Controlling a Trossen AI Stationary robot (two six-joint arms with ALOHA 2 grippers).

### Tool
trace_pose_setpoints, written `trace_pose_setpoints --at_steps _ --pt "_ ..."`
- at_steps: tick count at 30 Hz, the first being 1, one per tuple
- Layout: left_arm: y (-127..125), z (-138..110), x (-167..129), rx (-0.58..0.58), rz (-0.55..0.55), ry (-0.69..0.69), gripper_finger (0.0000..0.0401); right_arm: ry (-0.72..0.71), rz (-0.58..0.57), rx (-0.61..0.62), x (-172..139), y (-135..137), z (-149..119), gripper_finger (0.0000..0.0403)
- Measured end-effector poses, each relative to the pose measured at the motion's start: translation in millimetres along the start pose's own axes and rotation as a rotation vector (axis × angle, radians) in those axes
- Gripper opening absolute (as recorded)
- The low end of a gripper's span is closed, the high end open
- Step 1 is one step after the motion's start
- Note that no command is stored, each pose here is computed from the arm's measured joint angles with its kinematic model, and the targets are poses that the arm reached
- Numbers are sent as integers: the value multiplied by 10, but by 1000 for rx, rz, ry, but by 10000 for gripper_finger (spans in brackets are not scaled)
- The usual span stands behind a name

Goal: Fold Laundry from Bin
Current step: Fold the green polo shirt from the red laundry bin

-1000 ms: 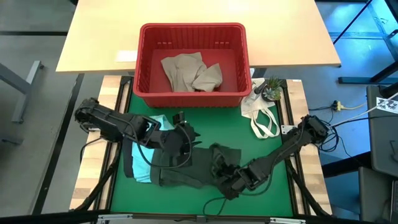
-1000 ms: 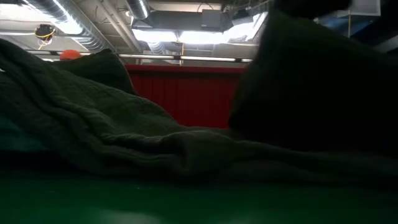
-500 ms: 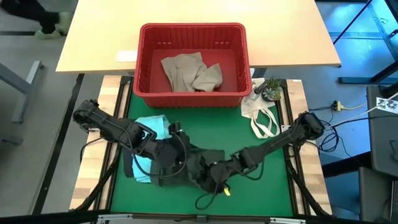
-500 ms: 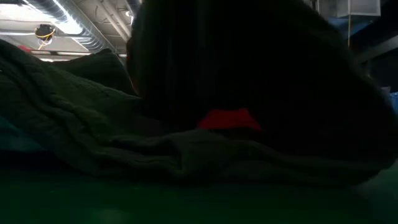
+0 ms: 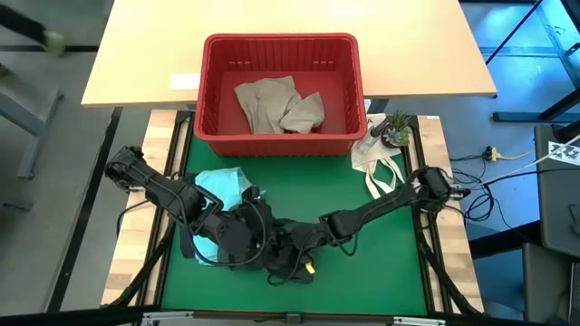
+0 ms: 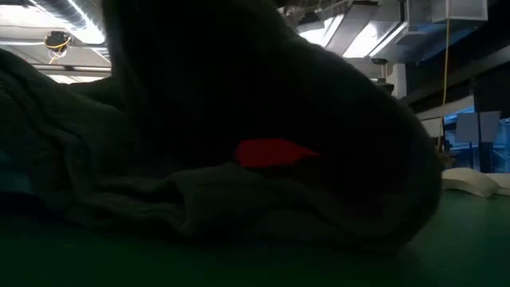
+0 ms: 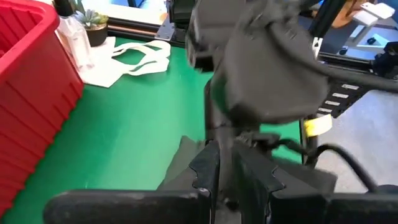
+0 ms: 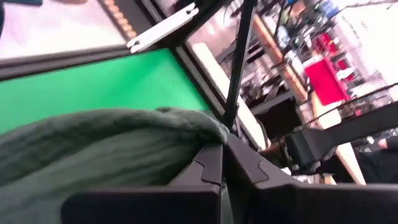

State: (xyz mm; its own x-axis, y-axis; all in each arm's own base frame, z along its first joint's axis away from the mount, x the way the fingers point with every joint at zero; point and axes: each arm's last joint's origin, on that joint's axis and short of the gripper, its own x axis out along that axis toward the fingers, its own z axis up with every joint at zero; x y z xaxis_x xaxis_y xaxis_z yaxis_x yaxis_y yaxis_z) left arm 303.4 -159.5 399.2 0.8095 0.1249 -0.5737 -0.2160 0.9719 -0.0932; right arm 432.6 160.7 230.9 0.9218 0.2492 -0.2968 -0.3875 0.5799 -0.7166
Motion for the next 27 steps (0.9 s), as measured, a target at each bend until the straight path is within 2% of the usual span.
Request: trace_pose_setpoints --at_steps 11,18,21,27 --pt "-88 -48 -55 15 -28 1 39 -35 -46 12 293 174 -273 5" --pt "-114 -63 -73 21 -39 3 39 -42 -33 13 301 189 -281 15" --pt "-115 -64 -74 21 -39 3 39 -54 -38 14 300 185 -267 53" --pt "-133 -75 -87 25 -45 4 39 -61 -44 47 299 177 -260 165"
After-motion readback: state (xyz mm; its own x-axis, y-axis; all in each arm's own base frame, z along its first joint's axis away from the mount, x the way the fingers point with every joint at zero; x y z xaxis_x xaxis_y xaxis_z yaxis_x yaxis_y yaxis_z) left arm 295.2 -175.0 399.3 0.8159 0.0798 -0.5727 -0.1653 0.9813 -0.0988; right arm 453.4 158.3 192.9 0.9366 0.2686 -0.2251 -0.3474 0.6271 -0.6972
